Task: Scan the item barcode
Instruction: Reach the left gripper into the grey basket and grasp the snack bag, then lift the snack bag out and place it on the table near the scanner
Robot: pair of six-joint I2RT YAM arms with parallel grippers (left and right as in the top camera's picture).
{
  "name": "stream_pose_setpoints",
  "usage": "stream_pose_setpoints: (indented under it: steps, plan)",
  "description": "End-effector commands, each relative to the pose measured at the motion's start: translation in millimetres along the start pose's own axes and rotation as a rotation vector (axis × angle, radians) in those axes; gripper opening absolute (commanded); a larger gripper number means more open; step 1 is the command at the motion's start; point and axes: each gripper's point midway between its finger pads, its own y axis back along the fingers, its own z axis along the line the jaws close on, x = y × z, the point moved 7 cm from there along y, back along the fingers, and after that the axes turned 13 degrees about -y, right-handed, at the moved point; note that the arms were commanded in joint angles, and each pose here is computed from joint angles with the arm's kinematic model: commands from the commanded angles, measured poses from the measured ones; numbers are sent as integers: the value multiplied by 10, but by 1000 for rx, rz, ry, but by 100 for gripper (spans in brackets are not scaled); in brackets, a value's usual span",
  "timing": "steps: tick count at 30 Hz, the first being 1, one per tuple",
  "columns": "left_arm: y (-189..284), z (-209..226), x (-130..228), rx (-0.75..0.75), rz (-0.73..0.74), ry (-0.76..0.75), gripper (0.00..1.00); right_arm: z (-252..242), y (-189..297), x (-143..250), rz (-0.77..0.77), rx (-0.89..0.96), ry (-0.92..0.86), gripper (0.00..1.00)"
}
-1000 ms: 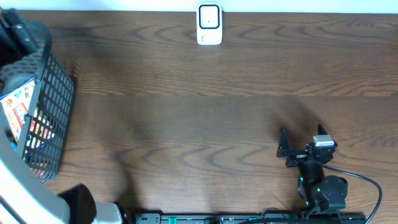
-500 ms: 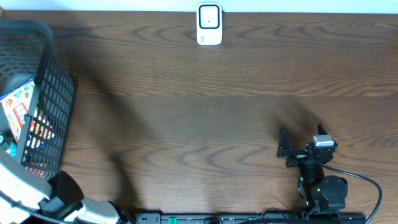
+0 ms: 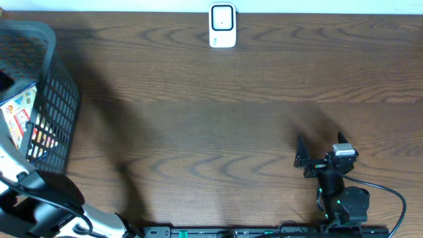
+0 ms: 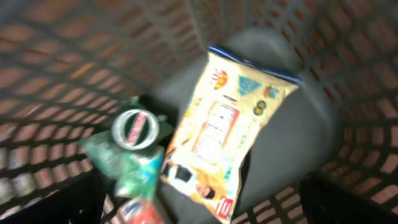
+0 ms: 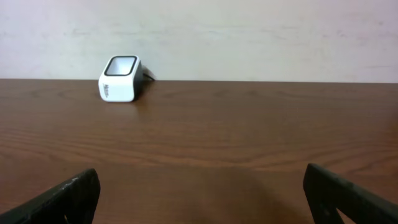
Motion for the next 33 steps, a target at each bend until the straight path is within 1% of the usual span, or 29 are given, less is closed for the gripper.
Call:
stream_pose_setpoints:
  steps: [1, 5, 10, 14, 18, 20, 24, 30, 33]
  plan:
    - [-244, -189, 93, 124, 21, -114, 98, 10, 2, 8, 1, -4, 6, 99]
    - [-464, -235, 192, 122, 38, -142, 98, 11, 2, 7, 1, -4, 6, 99]
    - [-708, -284, 331, 117, 55, -215, 98, 11, 2, 7, 1, -4, 6, 99]
    - [-916, -219, 456, 9, 76, -228, 98, 11, 2, 7, 1, -4, 6, 99]
    - [-1014, -250, 482, 10, 61, -229, 98, 11, 2, 7, 1, -4, 6, 99]
    - [-1056, -301, 479, 30, 51, -252, 98, 11, 2, 7, 1, -4, 6, 99]
    - [-1162, -525, 483, 139, 44, -338, 98, 10, 2, 8, 1, -4, 6, 99]
    - [-1459, -758, 619, 159, 127, -391, 98, 11, 2, 7, 1, -4, 6, 99]
    - [-1633, -688, 720, 66, 201, -407, 98, 10, 2, 8, 1, -4, 6, 99]
